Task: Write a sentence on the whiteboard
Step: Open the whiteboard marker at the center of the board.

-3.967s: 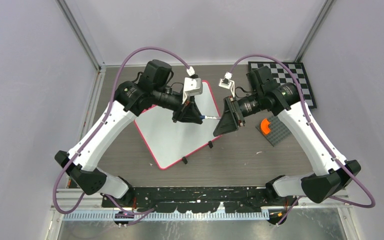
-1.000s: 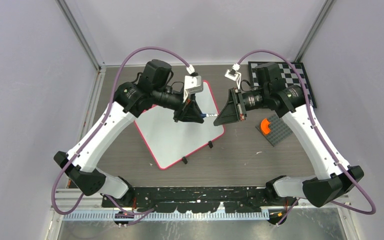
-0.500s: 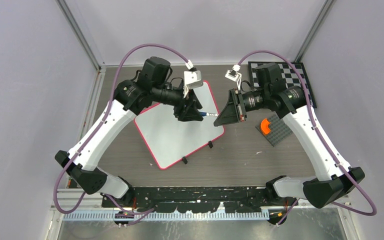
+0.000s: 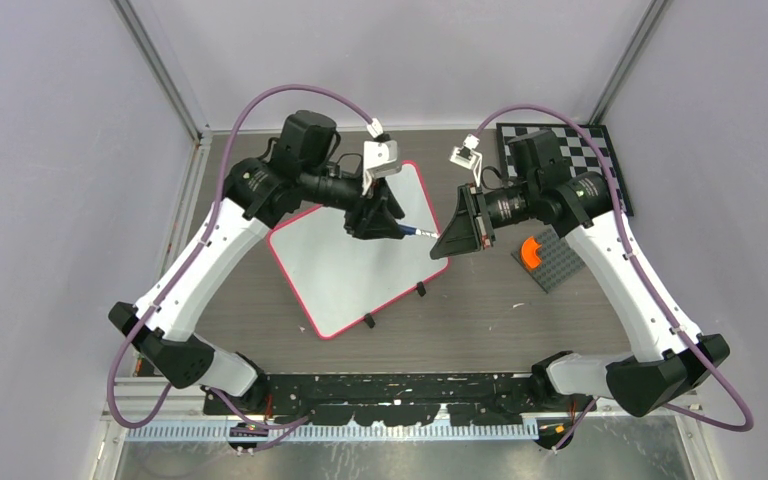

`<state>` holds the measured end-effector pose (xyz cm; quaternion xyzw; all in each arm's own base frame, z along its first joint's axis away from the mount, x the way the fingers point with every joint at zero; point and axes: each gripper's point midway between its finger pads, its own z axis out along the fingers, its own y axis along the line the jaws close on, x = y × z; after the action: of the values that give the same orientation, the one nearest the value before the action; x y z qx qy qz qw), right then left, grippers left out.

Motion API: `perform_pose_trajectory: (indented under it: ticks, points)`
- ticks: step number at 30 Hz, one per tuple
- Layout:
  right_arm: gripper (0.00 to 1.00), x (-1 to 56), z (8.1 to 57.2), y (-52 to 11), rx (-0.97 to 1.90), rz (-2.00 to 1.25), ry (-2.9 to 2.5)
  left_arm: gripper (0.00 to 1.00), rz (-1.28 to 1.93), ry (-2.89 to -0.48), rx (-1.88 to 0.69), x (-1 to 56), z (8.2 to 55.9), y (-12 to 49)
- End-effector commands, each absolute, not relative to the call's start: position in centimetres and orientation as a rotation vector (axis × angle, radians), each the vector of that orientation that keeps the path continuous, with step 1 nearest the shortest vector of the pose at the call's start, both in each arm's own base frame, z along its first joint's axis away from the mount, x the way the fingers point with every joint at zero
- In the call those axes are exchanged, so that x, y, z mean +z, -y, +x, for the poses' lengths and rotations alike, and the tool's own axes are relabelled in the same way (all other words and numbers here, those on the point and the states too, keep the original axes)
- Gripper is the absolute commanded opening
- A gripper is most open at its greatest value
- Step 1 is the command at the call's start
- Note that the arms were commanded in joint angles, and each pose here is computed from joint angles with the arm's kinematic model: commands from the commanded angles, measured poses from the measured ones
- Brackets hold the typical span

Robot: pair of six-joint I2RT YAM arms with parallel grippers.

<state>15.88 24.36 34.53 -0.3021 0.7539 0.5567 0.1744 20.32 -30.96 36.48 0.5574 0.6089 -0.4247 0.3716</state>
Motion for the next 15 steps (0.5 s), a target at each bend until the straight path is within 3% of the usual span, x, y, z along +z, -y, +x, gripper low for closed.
perform_pose_trajectory:
  ticks: [1,9,13,15]
  points:
    - [0.0,35.5,15.0,-24.3,1.593,-0.9,-2.099,0.42,1.473,-1.447,-1.105,37.9,19.4,30.7]
    - [0.0,35.6,14.8,-24.6,1.616,-0.919,-2.091,0.42,1.525,-1.443,-1.108,37.3,18.2,31.8]
    - [0.02,35.5,15.0,-24.7,1.622,-0.908,-2.104,0.06,1.508,-1.5,-1.096,36.5,18.3,32.0]
    - [0.23,35.4,15.1,-24.7,1.61,-0.898,-2.112,0.0,1.492,-1.52,-1.06,36.3,18.8,31.8]
